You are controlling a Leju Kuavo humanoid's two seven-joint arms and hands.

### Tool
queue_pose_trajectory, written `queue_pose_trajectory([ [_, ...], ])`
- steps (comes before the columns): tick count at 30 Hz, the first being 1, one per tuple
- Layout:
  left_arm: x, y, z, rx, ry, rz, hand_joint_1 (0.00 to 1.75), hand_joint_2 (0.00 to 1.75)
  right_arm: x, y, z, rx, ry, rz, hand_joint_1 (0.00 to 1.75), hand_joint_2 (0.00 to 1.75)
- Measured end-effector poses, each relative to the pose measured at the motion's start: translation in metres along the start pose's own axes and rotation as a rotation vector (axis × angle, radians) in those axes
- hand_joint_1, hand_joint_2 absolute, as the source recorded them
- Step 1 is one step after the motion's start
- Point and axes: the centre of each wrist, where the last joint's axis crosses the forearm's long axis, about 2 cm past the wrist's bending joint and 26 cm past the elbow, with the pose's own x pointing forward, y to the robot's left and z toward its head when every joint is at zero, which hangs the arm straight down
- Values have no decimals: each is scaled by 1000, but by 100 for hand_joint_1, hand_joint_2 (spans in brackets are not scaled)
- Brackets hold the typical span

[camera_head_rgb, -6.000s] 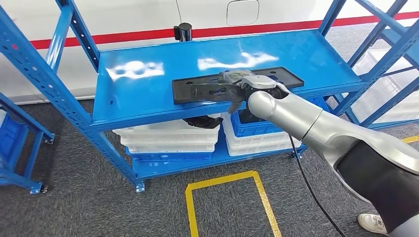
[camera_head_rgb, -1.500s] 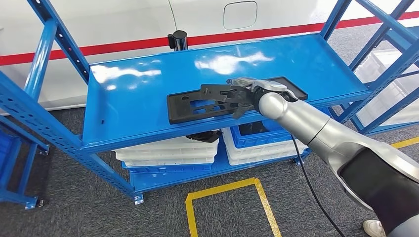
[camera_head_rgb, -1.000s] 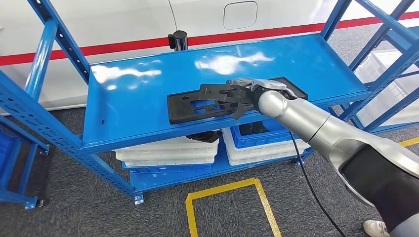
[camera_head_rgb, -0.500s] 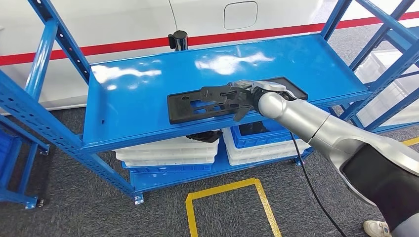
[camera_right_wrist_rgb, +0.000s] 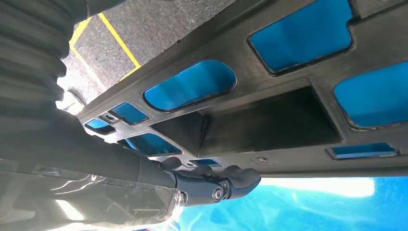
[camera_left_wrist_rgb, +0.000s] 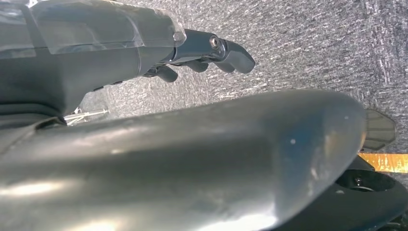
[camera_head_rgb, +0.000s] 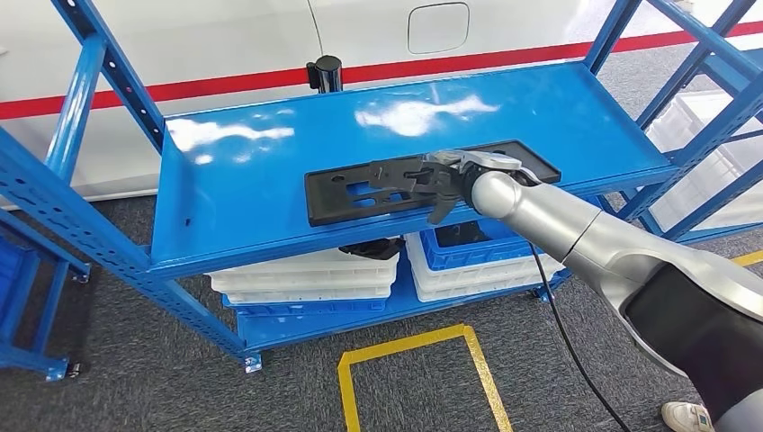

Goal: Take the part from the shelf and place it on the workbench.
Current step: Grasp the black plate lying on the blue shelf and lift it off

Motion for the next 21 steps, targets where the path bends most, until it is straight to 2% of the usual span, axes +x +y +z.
queue_pose_trajectory([
  [21,0,0,0,1,2,-5,0,0,-4,10,-3,22,2,-29,0,175],
])
